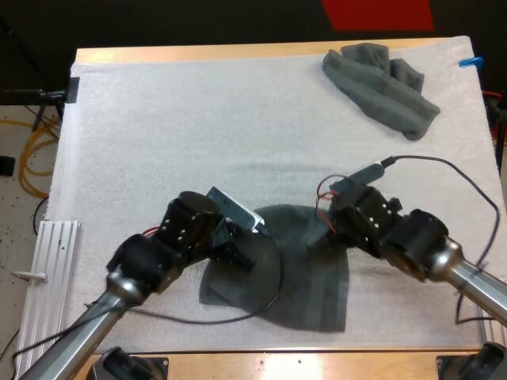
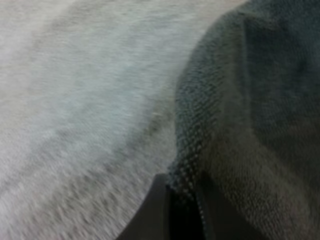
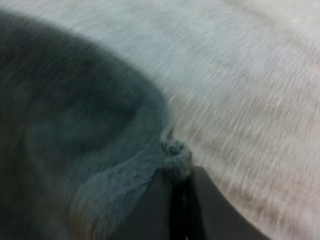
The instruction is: Pick towel from pile fold and stack
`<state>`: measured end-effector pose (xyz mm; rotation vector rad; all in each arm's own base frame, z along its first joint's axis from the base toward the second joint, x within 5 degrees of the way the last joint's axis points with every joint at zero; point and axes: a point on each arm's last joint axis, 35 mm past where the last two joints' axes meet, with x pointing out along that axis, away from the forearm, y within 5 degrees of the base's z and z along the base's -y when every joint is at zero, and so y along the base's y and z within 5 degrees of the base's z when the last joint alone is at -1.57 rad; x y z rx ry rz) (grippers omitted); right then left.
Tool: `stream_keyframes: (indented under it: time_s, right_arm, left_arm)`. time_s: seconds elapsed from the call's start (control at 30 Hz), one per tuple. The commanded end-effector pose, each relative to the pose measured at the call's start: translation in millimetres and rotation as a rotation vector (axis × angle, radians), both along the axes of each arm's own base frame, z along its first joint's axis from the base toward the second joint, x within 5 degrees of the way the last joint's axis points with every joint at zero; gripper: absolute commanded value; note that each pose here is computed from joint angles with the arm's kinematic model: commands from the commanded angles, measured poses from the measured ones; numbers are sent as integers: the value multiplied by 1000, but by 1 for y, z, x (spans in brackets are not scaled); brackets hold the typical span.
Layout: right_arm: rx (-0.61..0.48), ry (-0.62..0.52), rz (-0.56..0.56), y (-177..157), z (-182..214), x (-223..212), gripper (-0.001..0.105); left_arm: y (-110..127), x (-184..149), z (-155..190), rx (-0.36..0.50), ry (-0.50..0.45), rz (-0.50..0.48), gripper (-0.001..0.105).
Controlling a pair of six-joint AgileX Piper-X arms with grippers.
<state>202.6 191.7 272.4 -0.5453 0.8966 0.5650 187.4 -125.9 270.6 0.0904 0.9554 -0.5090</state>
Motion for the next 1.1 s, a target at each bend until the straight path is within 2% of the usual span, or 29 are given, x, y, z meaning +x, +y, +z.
stream_keyframes:
  time_s: [0.0,0.1,0.23,0.33,0.5,0.73,0.93,1.0,1.07]
  right_arm:
    - [60,-96,-8,2,3,14,0]
    - [54,-159,-5,1,-9,37,0]
    - [62,-298,36,5,-14,65,0]
    - [73,-326,20,7,-24,78,0]
    - [37,-284,13,12,-53,90,0]
    - [-31,-294,-40,19,-89,105,0]
    - [-74,-328,-87,18,-90,107,0]
    - [-67,-333,-86,18,-87,108,0]
    - [-45,-341,-77,20,-81,109,3]
  left_arm:
    - [-3,8,1,-10,-74,21,0]
    - [-4,26,-16,12,-122,31,0]
    - [-3,53,-27,9,-211,46,0]
    - [-1,71,-33,-1,-269,47,0]
    - [4,90,-56,23,-252,40,0]
    - [3,108,-91,60,-220,38,0]
    - [1,112,-87,40,-238,62,0]
    - [0,115,-83,37,-244,62,3]
    - [-2,118,-77,41,-236,61,10]
